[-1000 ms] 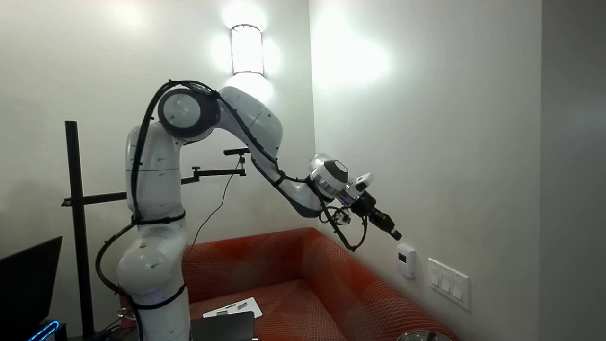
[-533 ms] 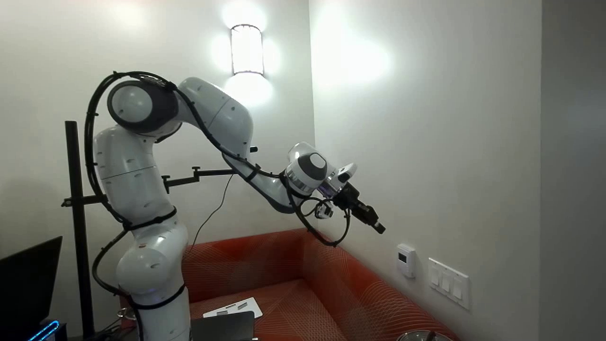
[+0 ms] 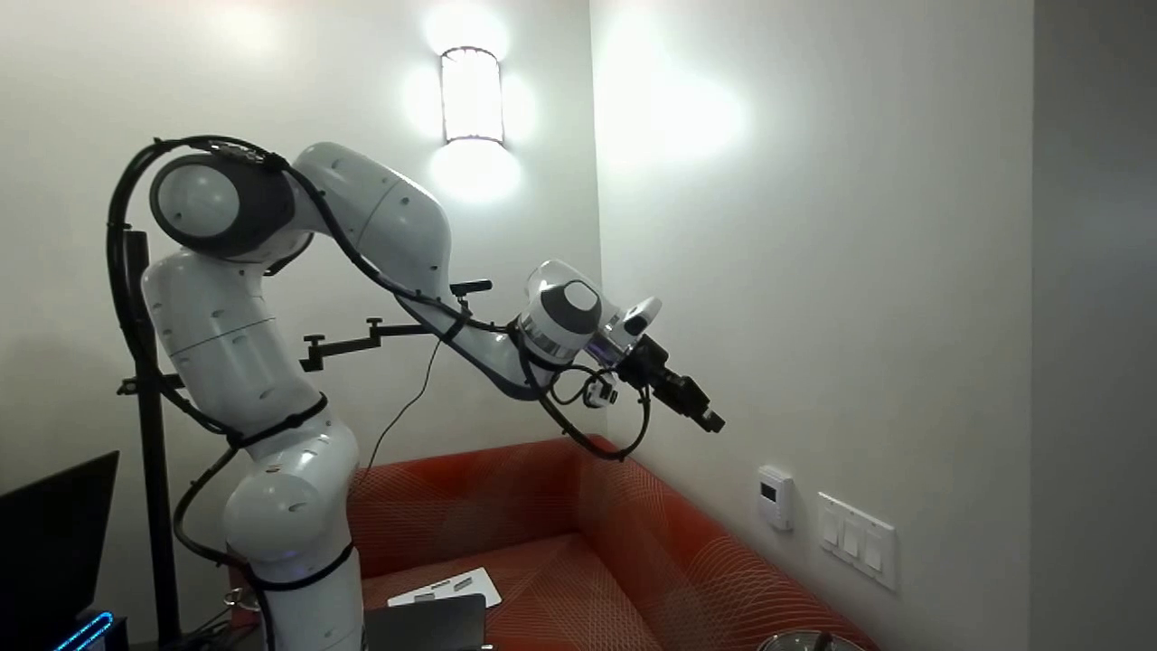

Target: Turn on the first left light switch

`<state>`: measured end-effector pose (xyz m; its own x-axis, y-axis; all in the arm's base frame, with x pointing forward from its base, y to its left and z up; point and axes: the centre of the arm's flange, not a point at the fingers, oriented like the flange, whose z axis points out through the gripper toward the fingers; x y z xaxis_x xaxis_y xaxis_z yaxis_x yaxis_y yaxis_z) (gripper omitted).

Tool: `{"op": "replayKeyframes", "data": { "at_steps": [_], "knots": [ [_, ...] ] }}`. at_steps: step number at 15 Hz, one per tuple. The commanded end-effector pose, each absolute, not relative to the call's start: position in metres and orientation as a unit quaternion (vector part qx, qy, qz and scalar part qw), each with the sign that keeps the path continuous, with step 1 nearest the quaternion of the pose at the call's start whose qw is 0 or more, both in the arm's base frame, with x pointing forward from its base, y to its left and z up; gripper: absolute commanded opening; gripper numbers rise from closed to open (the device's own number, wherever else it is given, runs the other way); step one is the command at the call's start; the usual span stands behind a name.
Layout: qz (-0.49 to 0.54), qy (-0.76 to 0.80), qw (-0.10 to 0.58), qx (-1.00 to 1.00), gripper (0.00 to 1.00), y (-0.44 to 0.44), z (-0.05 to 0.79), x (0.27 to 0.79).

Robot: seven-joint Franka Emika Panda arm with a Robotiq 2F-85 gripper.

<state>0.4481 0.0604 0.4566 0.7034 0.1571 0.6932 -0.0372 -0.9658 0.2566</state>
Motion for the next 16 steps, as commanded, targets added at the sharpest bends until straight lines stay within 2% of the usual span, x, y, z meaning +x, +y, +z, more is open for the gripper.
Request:
{"op": "replayKeyframes", "data": {
  "at_steps": [1,6,16],
  "knots": [
    [0.384,0.049,0.122,0.914,0.63,0.064,0.456,0.446],
    [0.389,0.054,0.122,0.911,0.99,0.071,0.451,0.452],
    [0.378,0.058,0.125,0.915,1.0,0.072,0.444,0.453]
  ]
}}
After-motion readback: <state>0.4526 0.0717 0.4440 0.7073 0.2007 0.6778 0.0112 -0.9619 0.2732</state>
